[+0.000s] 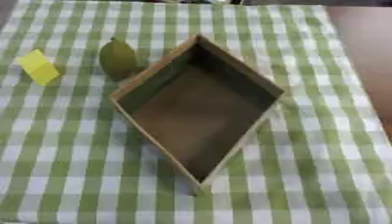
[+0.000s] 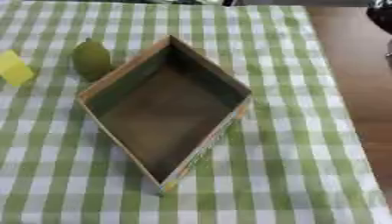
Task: Pick up objects on the table and place them in the box.
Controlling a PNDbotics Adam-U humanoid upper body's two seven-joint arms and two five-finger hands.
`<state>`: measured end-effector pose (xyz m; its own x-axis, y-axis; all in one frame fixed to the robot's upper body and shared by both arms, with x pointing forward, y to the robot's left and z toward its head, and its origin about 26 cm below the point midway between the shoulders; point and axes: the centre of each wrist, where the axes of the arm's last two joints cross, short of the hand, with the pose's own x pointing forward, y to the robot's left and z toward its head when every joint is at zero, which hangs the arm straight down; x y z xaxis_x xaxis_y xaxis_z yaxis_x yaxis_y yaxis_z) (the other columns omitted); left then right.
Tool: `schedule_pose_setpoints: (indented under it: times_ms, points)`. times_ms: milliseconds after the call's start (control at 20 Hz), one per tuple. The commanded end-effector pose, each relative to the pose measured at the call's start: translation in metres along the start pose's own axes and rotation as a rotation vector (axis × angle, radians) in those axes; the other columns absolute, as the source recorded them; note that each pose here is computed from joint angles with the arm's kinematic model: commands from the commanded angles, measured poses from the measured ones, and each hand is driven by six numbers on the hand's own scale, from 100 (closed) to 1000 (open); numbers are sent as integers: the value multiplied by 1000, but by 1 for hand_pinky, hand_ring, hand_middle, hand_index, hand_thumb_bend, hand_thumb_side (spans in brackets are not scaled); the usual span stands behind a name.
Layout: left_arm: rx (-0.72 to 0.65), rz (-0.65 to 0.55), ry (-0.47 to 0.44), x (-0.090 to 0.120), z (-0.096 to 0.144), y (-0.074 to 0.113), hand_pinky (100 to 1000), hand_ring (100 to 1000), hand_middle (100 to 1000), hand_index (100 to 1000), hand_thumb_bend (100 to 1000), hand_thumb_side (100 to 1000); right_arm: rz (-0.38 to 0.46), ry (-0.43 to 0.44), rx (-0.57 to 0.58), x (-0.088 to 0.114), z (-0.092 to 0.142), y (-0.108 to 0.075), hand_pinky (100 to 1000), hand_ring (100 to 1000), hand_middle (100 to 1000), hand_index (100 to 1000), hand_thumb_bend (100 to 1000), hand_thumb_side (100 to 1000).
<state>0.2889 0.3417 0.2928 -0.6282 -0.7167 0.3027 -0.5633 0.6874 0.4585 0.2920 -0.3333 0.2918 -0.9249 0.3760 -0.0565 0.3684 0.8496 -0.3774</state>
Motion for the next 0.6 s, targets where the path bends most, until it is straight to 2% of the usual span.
schedule_pose_setpoints:
  times_ms: [50,350,600]
  points:
    - [-115,-101,-13,0,-17,10,735,747,749,875,283,514,12,-35,27,4,-10,-6,877,641,640,841,100,393]
    - [-370,-262,112,-26,-37,15,785,787,799,903,274,620,4,-34,37,4,-11,-4,879,643,638,841,100,400]
    - [-551,-327,210,-47,-53,14,832,842,857,924,317,642,-3,-36,44,4,-12,-3,879,643,638,841,100,401]
